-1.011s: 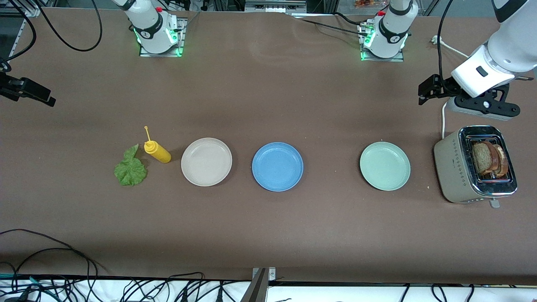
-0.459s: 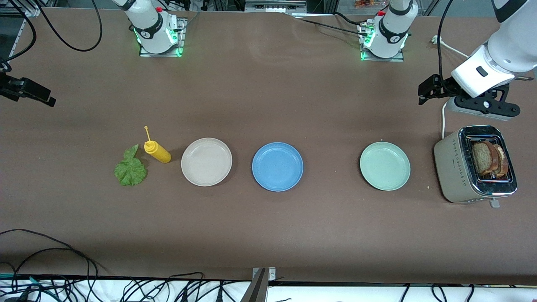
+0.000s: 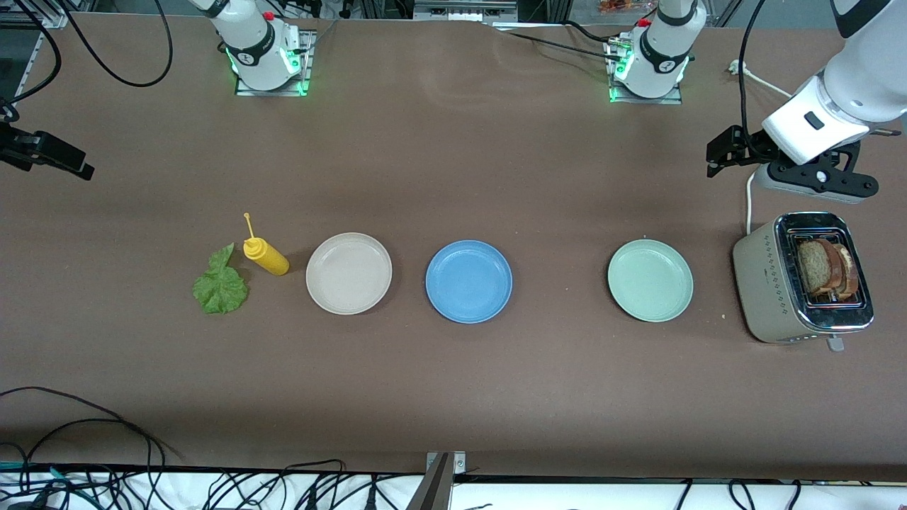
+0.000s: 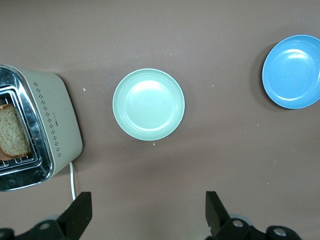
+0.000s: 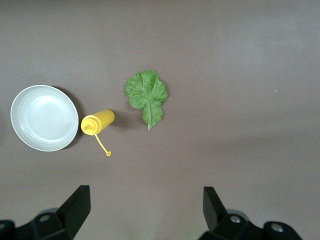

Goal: Make sandwich in blue plate with both arms

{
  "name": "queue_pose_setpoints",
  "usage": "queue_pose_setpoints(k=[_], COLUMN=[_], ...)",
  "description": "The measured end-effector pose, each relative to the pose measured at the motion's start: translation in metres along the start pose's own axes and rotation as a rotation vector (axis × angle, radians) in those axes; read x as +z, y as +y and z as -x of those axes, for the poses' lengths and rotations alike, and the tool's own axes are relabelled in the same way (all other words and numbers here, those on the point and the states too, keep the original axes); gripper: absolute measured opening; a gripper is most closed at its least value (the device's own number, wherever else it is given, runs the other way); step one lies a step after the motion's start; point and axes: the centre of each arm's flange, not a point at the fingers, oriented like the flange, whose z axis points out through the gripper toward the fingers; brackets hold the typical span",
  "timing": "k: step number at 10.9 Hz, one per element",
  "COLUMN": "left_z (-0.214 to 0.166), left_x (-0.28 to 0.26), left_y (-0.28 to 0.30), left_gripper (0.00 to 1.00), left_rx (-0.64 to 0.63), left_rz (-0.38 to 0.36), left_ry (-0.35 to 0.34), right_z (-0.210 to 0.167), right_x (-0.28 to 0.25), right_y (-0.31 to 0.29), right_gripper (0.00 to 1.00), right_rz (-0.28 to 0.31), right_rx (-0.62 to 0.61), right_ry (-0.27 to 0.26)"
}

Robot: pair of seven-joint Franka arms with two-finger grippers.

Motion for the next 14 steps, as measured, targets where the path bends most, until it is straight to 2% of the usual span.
queue_pose_setpoints(k=[4,14], left_z=[0.0,0.001], left_x=[0.0,0.001], left_y=[0.0,0.0], left_gripper=[1.0,1.0], left_rx=[0.0,0.0], left_rz=[0.0,0.001], left_ry=[0.0,-0.012], right_z=[0.0,0.0], right_x=[-0.006,-0.005], right_y=[0.005,0.021], right_gripper=[1.0,1.0], right_rz=[-0.001,-0.022], right_rx=[0.01,0.042], right_ry=[0.012,0.001])
